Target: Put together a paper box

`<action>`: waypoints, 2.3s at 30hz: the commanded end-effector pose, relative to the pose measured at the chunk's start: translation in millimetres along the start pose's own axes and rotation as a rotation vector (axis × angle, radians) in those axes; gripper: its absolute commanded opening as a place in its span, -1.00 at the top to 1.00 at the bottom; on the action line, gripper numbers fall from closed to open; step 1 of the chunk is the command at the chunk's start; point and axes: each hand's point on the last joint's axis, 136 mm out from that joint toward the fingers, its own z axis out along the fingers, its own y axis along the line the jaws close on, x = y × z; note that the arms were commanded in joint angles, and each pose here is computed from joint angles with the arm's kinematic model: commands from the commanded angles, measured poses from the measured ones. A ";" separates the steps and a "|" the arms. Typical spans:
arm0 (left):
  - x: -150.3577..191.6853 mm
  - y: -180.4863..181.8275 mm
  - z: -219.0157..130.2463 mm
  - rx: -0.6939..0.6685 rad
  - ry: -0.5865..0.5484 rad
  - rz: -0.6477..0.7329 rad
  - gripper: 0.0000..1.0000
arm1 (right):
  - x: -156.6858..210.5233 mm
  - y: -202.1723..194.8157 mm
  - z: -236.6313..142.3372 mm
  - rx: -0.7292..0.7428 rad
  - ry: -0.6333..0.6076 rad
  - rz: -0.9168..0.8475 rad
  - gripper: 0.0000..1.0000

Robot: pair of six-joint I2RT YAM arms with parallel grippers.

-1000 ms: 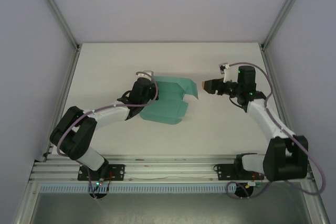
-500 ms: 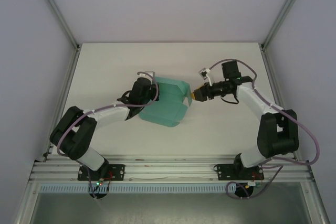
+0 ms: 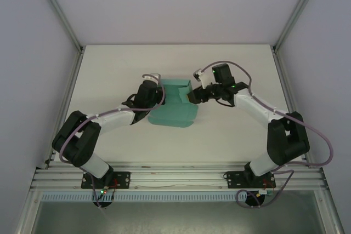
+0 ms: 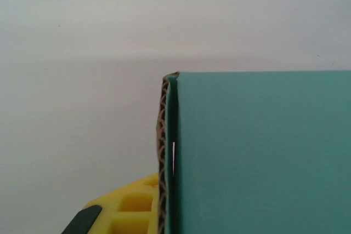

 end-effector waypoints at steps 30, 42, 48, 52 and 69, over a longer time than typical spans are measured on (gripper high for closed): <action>-6.2 -1.0 15.0 -0.225 0.097 -0.155 1.00 | -14.6 -149.0 -54.5 1.524 -0.285 0.249 1.00; -6.2 -6.6 26.4 -0.208 0.088 -0.238 1.00 | -41.3 -131.6 -3.9 1.064 -0.511 0.234 0.55; -10.9 -16.7 26.5 -0.144 0.077 -0.215 1.00 | -51.3 -70.4 16.4 0.542 -0.532 0.101 -0.39; -17.0 -20.2 24.9 -0.127 0.071 -0.183 1.00 | -48.5 -35.8 -0.4 0.402 -0.493 0.011 -1.00; 40.7 -45.1 -30.2 0.359 0.588 0.652 1.00 | 18.5 -71.5 -133.4 0.729 -0.464 0.491 -1.00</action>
